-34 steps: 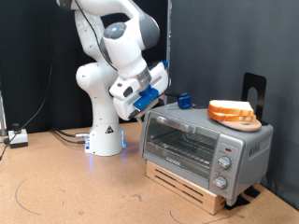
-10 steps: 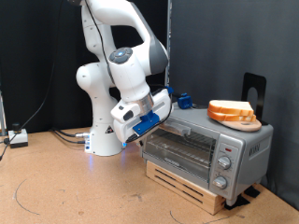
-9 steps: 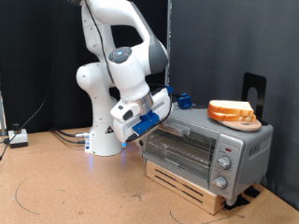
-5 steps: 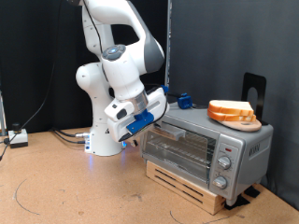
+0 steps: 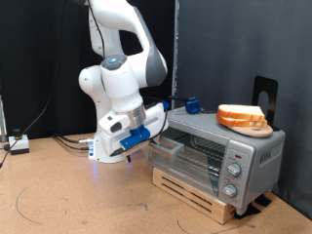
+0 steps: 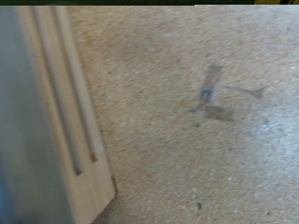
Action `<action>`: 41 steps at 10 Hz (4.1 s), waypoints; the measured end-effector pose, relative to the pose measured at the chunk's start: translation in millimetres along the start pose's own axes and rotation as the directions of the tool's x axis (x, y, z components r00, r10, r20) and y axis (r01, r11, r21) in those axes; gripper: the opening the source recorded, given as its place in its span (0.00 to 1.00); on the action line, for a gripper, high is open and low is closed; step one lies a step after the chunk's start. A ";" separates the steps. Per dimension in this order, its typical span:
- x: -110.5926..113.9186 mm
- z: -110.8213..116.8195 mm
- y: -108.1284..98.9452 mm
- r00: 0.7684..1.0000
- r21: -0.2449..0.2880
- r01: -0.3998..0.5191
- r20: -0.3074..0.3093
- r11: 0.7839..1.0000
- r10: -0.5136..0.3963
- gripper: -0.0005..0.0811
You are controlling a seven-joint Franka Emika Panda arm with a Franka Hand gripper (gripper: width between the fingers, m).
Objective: Make a piece of toast with the oven
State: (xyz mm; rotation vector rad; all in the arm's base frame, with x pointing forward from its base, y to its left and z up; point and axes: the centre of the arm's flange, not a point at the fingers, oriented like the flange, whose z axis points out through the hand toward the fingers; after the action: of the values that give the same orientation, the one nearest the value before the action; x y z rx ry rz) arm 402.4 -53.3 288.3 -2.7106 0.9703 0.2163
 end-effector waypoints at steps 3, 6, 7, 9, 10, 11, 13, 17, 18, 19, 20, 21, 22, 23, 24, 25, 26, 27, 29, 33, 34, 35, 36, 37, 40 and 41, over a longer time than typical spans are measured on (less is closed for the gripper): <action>9.8 9.1 0.5 1.000 0.001 -0.005 0.005 1.000 0.005 0.99; 15.2 5.4 -6.2 1.000 0.045 -0.001 0.016 0.999 0.000 0.99; 16.7 1.8 -9.5 1.000 0.061 0.007 0.017 0.998 -0.008 0.99; 18.8 -3.7 -14.1 1.000 0.071 0.014 0.022 0.997 -0.015 0.99; 19.2 -4.8 -15.1 1.000 0.072 0.015 0.020 0.997 -0.017 0.99; 19.4 -5.1 -15.3 1.000 0.072 0.016 0.020 0.997 -0.018 0.99; 19.7 -5.0 -14.7 1.000 0.063 0.023 0.018 0.998 -0.024 0.99; 33.4 2.9 -4.0 0.999 0.015 -0.012 -0.037 1.000 0.013 0.99; 40.2 6.7 -1.2 0.998 0.010 -0.029 -0.057 1.000 0.029 0.99; 47.6 10.5 0.8 0.996 0.009 -0.050 -0.071 0.999 0.051 0.99; 54.9 14.5 1.7 0.995 0.008 -0.070 -0.078 0.998 0.070 0.99; 61.6 18.8 2.1 0.994 0.003 -0.078 -0.079 0.997 0.078 0.99; 67.2 23.1 2.5 0.994 -0.002 -0.080 -0.077 0.997 0.080 0.99; 71.9 27.3 3.6 0.994 -0.009 -0.079 -0.076 0.997 0.078 0.99; 76.4 31.8 5.6 0.994 -0.021 -0.085 -0.074 0.996 0.084 0.99; 80.8 36.8 7.4 0.994 -0.035 -0.092 -0.071 0.995 0.089 0.99; 85.2 42.0 9.1 0.994 -0.044 -0.092 -0.069 0.995 0.089 0.99; 89.1 46.4 10.8 0.994 -0.046 -0.087 -0.065 0.995 0.084 0.99; 95.4 55.3 13.6 0.995 -0.059 -0.085 -0.066 0.995 0.081 0.99; 107.6 81.9 18.3 0.994 -0.118 -0.090 -0.077 0.989 0.081 0.99; 109.1 91.4 20.0 0.993 -0.128 -0.092 -0.082 0.987 0.082 0.99; 111.1 101.0 21.7 0.993 -0.132 -0.088 -0.088 0.987 0.077 0.99; 112.8 109.8 23.6 0.993 -0.131 -0.089 -0.087 0.987 0.078 0.99; 114.4 114.7 25.3 0.993 -0.127 -0.094 -0.081 0.987 0.084 0.99; 116.3 113.2 31.5 0.993 -0.088 -0.105 -0.066 0.991 0.099 0.99; 118.3 108.7 34.8 0.992 -0.069 -0.115 -0.068 0.991 0.110 0.99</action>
State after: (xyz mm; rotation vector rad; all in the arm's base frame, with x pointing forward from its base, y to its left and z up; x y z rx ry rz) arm 464.9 -119.3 151.4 -2.7458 1.1566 0.1901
